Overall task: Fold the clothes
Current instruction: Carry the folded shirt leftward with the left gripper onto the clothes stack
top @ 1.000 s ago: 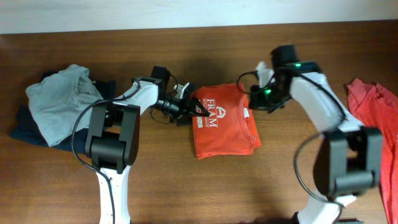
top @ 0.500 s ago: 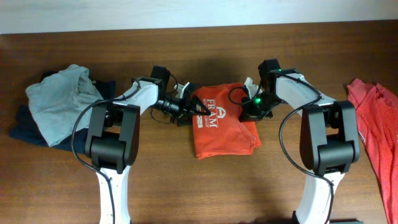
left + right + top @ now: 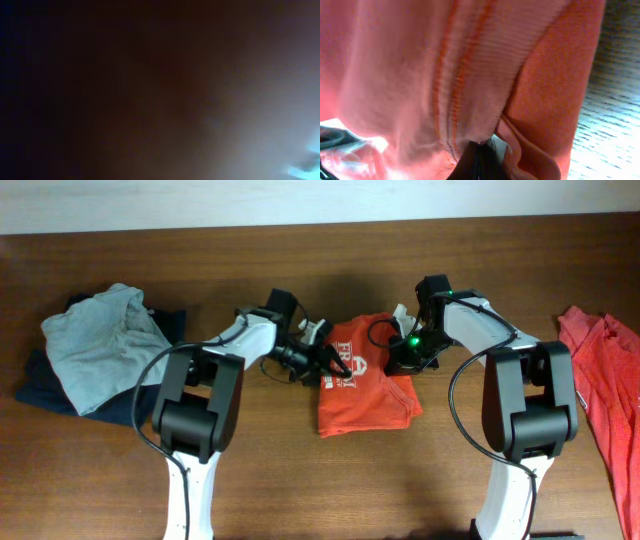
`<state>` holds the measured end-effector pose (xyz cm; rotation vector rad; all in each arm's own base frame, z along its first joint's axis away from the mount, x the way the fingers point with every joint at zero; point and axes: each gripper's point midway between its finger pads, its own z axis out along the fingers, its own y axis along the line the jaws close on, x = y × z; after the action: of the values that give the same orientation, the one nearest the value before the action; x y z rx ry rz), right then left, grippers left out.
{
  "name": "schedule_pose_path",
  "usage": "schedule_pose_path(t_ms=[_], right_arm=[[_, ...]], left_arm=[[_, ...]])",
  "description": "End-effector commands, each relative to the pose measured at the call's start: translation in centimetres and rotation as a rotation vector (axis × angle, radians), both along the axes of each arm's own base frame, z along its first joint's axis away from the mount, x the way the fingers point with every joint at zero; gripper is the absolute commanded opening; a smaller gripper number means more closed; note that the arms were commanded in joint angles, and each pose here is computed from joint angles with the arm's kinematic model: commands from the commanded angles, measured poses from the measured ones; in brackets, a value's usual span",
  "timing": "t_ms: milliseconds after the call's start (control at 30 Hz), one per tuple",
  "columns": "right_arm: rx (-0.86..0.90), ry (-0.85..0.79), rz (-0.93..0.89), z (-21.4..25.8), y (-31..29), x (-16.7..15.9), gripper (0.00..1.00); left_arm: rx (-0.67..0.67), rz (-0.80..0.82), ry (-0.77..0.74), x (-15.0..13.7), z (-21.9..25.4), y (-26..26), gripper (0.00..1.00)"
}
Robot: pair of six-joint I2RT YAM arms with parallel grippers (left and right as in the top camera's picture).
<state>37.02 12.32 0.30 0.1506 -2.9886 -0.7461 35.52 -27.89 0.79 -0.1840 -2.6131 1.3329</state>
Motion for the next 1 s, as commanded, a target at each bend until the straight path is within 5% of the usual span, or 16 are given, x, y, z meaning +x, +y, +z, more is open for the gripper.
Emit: schedule_pose_path(t_ms=[0, 67, 267, 667, 967], right_arm=[[-0.061, 0.08, 0.013, -3.2, -0.5, -1.4, 0.04], [-0.062, 0.088, 0.012, -3.1, -0.5, -1.6, 0.04], [-0.059, 0.082, -0.013, -1.3, -1.6, -1.4, 0.04], [-0.03, -0.303, -0.092, 14.1, -4.0, 1.8, 0.05], [-0.022, -0.385, -0.1, 17.4, -4.0, 1.3, 0.04]], left_arm=[[0.154, 0.033, 0.081, -1.2, -4.2, 1.3, 0.09], [0.154, 0.038, 0.08, -1.1, -4.2, 1.5, 0.01], [0.121, 0.053, 0.027, 0.2, -2.4, 2.7, 0.01], [0.168, 0.115, -0.445, 6.9, 7.9, 10.2, 0.01], [0.202, 0.234, -0.475, 9.0, 8.6, 17.0, 0.01]])
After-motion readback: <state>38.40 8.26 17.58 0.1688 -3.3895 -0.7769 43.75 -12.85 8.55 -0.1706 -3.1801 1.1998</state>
